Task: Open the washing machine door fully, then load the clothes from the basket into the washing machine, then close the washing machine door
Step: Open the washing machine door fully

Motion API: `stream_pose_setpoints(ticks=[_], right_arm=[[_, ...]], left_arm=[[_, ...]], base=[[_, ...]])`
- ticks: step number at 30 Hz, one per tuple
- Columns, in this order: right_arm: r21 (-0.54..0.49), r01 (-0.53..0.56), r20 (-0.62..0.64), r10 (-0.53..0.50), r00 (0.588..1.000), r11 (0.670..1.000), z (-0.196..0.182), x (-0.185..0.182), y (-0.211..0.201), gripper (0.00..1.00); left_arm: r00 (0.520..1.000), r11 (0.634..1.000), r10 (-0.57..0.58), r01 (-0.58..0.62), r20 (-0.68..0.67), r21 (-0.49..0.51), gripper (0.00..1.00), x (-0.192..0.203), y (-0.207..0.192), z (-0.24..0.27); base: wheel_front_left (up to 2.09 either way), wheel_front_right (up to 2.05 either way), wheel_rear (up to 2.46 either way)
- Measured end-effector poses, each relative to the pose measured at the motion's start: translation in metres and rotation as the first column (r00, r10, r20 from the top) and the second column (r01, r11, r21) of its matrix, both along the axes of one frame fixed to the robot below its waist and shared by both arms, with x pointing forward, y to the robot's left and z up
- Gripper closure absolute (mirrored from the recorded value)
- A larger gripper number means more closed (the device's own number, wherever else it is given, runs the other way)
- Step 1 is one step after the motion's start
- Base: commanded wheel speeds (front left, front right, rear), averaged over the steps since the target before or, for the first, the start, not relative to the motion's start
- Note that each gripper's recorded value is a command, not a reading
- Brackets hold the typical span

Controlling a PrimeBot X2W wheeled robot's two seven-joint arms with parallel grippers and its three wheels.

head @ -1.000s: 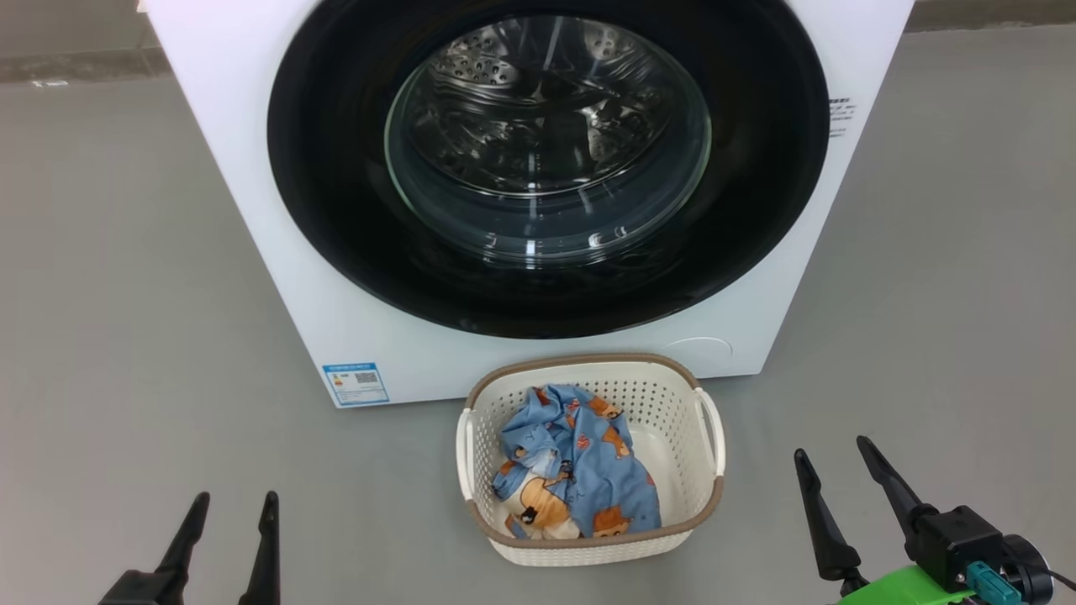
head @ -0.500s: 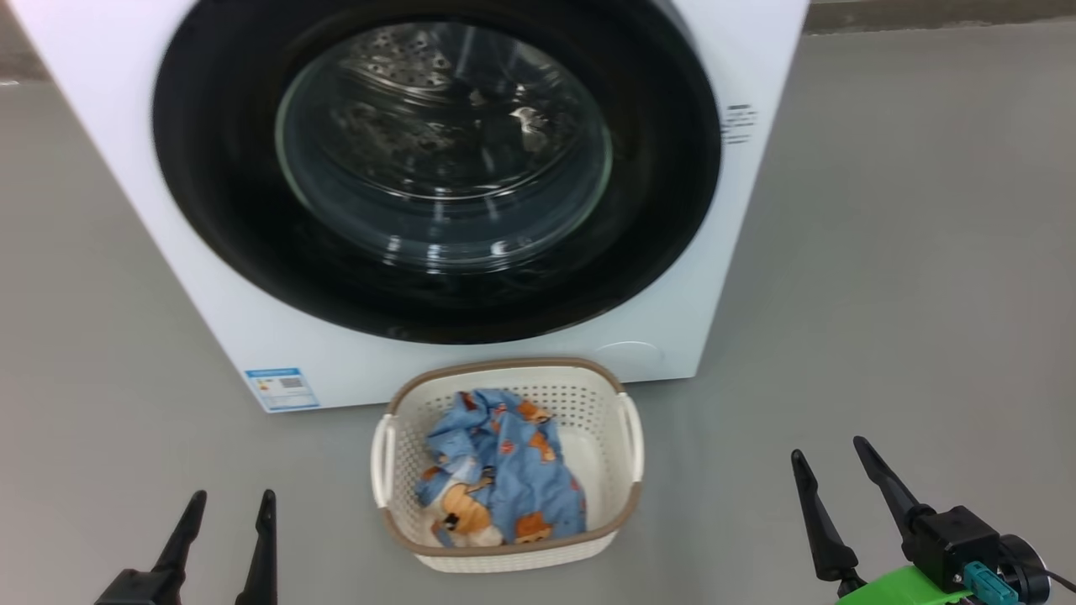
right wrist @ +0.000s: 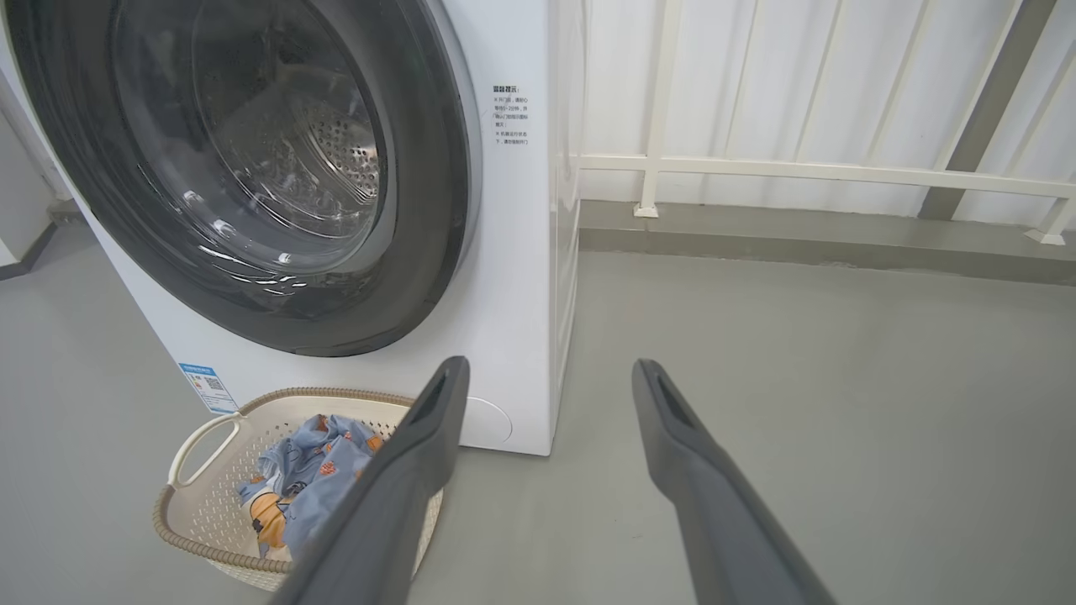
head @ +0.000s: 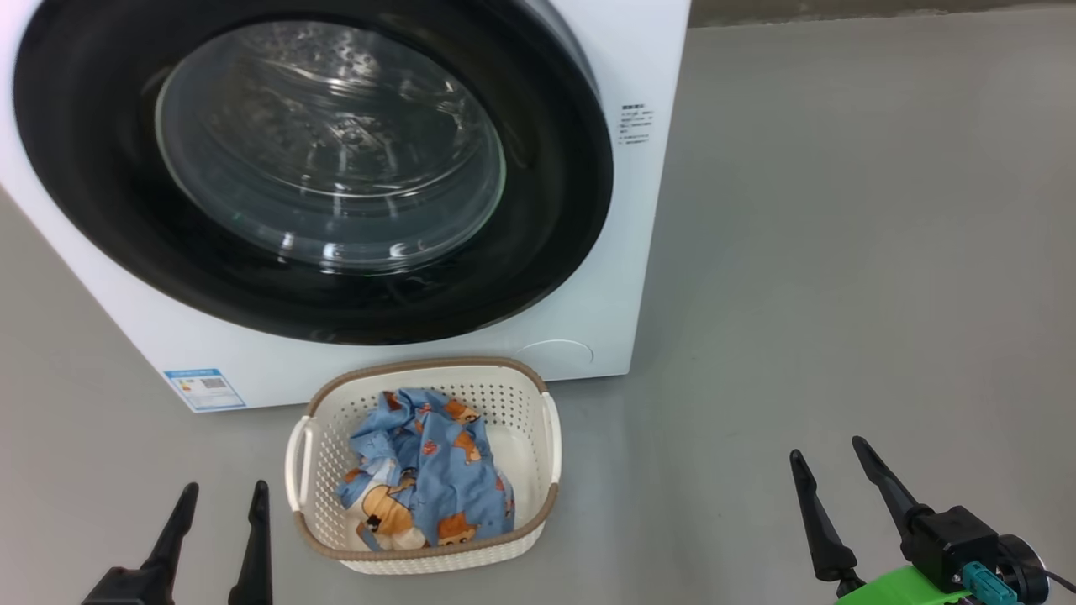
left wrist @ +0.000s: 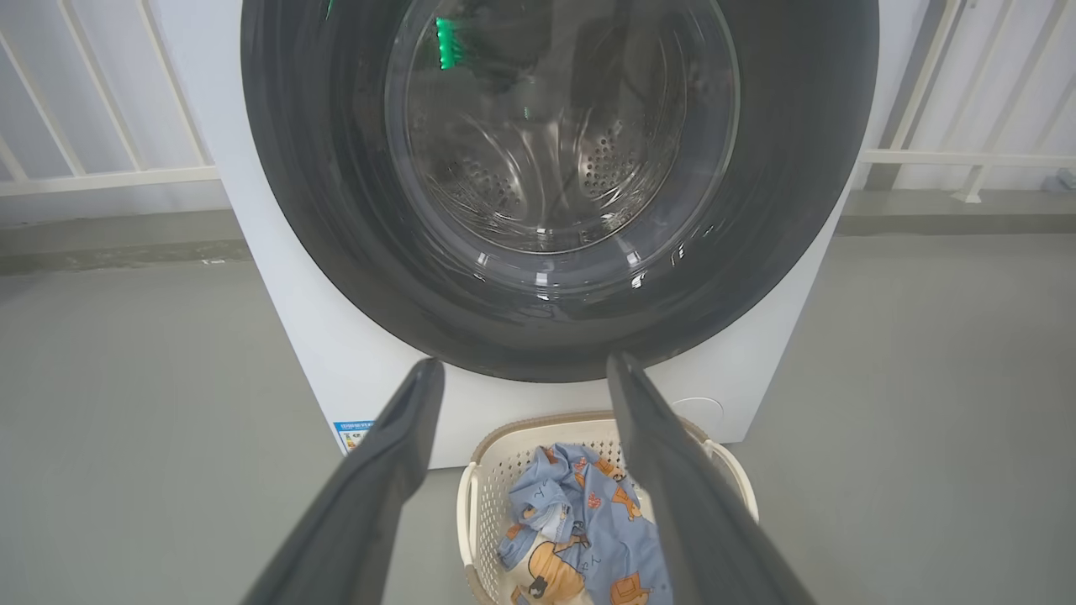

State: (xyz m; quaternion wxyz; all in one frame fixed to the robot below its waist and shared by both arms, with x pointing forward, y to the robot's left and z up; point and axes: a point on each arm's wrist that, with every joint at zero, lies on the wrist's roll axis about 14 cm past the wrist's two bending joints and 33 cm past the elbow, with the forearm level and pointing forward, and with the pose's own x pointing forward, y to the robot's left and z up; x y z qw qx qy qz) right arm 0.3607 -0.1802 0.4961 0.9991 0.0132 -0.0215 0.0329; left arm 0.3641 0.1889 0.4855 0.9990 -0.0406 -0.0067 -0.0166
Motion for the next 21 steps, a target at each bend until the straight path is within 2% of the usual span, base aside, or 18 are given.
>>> stream_pose_setpoints(ticks=[15,16,17,21], right_arm=[[0.004,0.002,0.013,-0.002,1.000,1.000,0.0040,-0.0001,0.0002,0.00],[0.005,0.000,0.014,0.000,1.000,1.000,0.0045,0.0000,0.0008,0.34],[0.010,-0.004,0.015,0.004,1.000,1.000,0.0045,0.0001,0.0024,1.00],[0.023,-0.009,0.014,0.009,1.000,1.000,0.0042,0.0007,0.0046,1.00]], left_arm=[[1.000,1.000,-0.003,0.003,0.000,-0.002,0.00,0.0000,-0.0011,0.0000],[1.000,1.000,-0.002,0.002,0.000,-0.002,0.00,-0.0001,-0.0009,0.0001],[1.000,1.000,-0.002,0.002,0.000,-0.002,0.00,-0.0002,-0.0007,0.0000],[1.000,1.000,0.000,0.000,-0.003,-0.002,0.00,-0.0002,-0.0002,-0.0009]], base=[[0.05,0.05,-0.11],[0.00,0.00,0.00],[0.00,0.00,0.00],[0.00,0.00,0.00]])
